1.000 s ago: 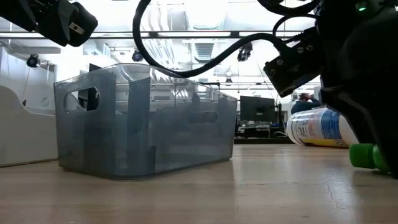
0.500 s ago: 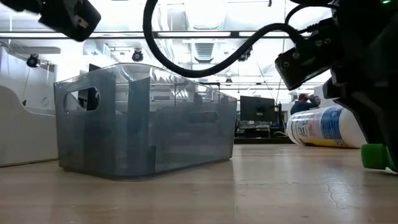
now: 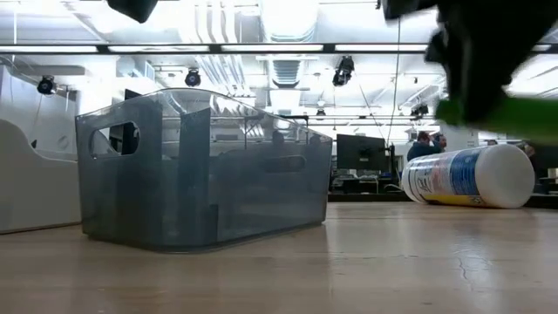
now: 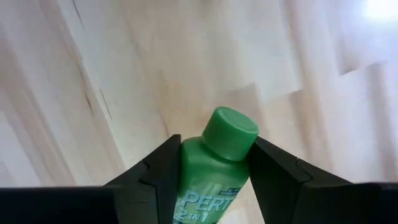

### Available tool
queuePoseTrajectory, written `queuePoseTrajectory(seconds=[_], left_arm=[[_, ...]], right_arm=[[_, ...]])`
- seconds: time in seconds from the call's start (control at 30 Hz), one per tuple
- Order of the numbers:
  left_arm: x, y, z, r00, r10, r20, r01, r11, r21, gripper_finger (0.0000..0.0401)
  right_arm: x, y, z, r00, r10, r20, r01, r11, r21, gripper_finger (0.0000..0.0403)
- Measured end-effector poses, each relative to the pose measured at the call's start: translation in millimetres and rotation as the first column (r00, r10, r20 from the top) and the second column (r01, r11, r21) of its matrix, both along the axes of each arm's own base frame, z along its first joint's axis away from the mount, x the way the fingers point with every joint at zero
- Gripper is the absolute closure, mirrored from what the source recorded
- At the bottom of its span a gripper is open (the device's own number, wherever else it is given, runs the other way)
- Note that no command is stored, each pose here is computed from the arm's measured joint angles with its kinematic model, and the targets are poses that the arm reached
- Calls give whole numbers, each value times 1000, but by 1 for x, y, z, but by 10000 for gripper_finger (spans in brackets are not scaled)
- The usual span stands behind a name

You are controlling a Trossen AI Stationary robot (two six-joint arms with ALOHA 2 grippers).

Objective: Pick & Place Travel size toiletries
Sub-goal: Put the green shampoo into the top black transparent bin

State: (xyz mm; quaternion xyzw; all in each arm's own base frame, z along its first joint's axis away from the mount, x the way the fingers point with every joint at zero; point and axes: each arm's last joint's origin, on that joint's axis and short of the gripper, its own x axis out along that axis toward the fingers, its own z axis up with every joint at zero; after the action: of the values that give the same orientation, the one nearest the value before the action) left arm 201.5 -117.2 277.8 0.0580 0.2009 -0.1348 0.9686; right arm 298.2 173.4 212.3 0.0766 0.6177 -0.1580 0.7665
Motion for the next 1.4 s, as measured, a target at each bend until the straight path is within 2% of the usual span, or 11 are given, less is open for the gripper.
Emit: queuePoseTrajectory(seconds=[0.13,0.27,0.47,0.63,0.9,1.2,1.4], left_arm=[[7,-2,3,998,-11,66,10,1000,11,231],[19,-5,3,988,-28,153,20,998,52,231],[41,-11,-4,964,-59,258,20,988,154,231],[59,-17,-9,947,-94,306,18,970,242,231],[89,-27,5,932,-119,342,3,947,321,231],[127,-30,11,957,-113,268,-1,920,392,231],[137,-31,14,953,-125,277,-6,903,430,231]], right_arm=[[-6,-6,26,993,39,114,-38,999,-8,250],[-6,-11,49,963,116,244,-114,993,-23,250],[3,-22,76,880,244,407,-240,969,-61,245],[12,-34,90,813,323,485,-351,936,-34,250],[20,-41,96,747,393,536,-461,888,-8,242],[20,-40,96,740,404,537,-486,874,13,247],[20,-40,96,736,408,539,-491,871,11,250]])
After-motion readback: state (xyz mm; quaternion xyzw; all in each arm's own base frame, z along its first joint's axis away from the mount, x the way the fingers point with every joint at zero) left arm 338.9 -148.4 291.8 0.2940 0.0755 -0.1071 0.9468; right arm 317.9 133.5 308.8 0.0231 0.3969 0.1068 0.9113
